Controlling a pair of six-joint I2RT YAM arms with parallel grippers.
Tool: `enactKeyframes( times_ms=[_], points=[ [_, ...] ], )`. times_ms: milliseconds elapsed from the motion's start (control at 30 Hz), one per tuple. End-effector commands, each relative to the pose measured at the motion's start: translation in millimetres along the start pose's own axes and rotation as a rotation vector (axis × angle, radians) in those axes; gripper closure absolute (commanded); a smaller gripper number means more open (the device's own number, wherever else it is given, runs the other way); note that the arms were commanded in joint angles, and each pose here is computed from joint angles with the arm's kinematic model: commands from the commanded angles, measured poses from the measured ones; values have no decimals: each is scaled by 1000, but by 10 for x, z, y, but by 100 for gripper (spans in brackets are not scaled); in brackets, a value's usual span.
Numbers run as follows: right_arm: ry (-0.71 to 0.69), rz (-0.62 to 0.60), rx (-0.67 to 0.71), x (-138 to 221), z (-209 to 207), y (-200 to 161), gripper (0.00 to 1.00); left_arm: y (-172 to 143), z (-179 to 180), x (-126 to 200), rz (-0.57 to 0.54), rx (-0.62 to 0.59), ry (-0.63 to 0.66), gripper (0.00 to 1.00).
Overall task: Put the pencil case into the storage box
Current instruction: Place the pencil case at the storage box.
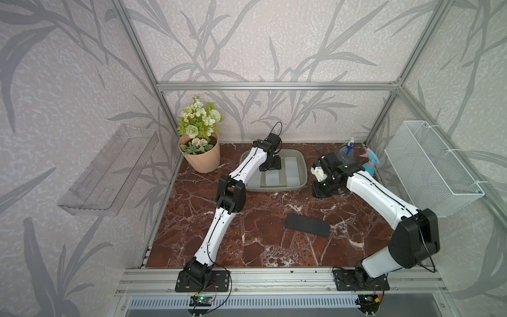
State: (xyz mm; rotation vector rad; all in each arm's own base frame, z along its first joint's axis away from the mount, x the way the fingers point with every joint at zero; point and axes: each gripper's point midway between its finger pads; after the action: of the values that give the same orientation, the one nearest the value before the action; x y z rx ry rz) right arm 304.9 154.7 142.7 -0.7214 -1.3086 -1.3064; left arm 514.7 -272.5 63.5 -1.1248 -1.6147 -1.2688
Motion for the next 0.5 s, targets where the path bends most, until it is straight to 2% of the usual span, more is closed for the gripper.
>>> enactKeyframes(
  times_ms=[0,200,300,467],
  points=[
    [-1,-10,-3,47,4,63,84,8,39,-53,-8,-38,29,33],
    [-9,-2,-7,34,-15,34,84,-60,210,-126,14,-66,110,30],
    [-12,1,-8,31,-20,25,84,-95,308,-138,29,-76,151,25],
    [-13,5,-6,20,-22,25,84,-111,340,-169,42,-72,149,19]
  ],
)
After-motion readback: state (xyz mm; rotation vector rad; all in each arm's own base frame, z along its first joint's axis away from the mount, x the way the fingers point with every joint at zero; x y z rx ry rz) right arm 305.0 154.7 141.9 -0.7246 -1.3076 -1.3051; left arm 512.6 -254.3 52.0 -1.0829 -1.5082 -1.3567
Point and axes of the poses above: each gripper's point midway between its finger pads, its own x axis back along the fingers, its own z axis along the line the jaws close on, y = z × x, and after that the axes turned 4 degrees about x, right-handed
